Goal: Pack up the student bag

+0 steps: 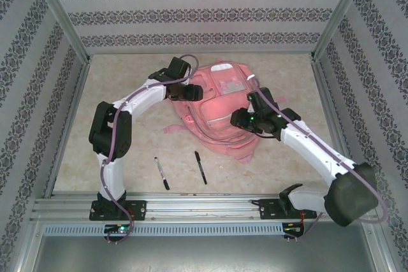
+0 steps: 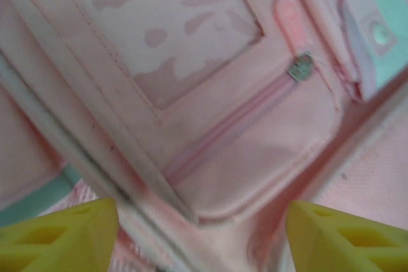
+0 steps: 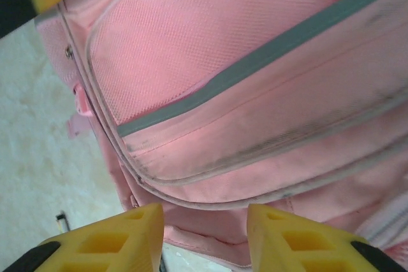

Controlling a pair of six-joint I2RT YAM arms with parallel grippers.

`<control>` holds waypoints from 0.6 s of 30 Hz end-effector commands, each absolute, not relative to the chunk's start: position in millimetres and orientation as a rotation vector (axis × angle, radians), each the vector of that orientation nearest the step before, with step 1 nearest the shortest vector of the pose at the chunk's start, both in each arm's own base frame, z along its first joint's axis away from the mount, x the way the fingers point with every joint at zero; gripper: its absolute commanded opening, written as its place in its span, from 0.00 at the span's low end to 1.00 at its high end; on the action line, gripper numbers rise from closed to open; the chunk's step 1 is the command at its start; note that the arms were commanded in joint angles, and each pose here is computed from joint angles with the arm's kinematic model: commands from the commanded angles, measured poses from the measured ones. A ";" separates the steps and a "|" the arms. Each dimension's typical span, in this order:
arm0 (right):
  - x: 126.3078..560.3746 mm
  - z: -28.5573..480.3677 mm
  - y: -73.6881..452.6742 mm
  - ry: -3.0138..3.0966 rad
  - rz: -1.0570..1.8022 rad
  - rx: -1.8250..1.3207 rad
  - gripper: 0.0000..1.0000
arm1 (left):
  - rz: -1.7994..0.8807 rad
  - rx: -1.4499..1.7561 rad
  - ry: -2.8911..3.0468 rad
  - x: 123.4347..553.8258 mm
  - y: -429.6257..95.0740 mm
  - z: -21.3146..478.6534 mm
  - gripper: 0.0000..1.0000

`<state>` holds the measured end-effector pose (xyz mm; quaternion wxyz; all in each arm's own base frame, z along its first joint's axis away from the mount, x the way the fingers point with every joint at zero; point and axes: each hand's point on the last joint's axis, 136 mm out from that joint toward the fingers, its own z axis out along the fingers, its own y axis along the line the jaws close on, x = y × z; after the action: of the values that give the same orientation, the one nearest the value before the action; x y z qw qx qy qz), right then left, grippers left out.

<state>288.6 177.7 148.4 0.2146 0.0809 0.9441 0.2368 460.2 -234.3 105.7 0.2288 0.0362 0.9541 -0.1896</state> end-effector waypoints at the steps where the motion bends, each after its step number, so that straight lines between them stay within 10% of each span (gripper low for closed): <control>1: 295.8 146.0 178.9 2.604 0.542 0.126 0.42 | -0.498 -0.013 2.615 481.0 -225.9 83.8 0.61; 18: 398.8 75.3 147.9 2.588 0.405 0.128 0.27 | -0.490 -0.261 2.834 391.1 -193.3 39.0 0.63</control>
<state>360.1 149.6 62.5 0.2056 0.0630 0.9661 0.1429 434.0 -207.7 59.8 0.1954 -0.0580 0.9619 -0.1823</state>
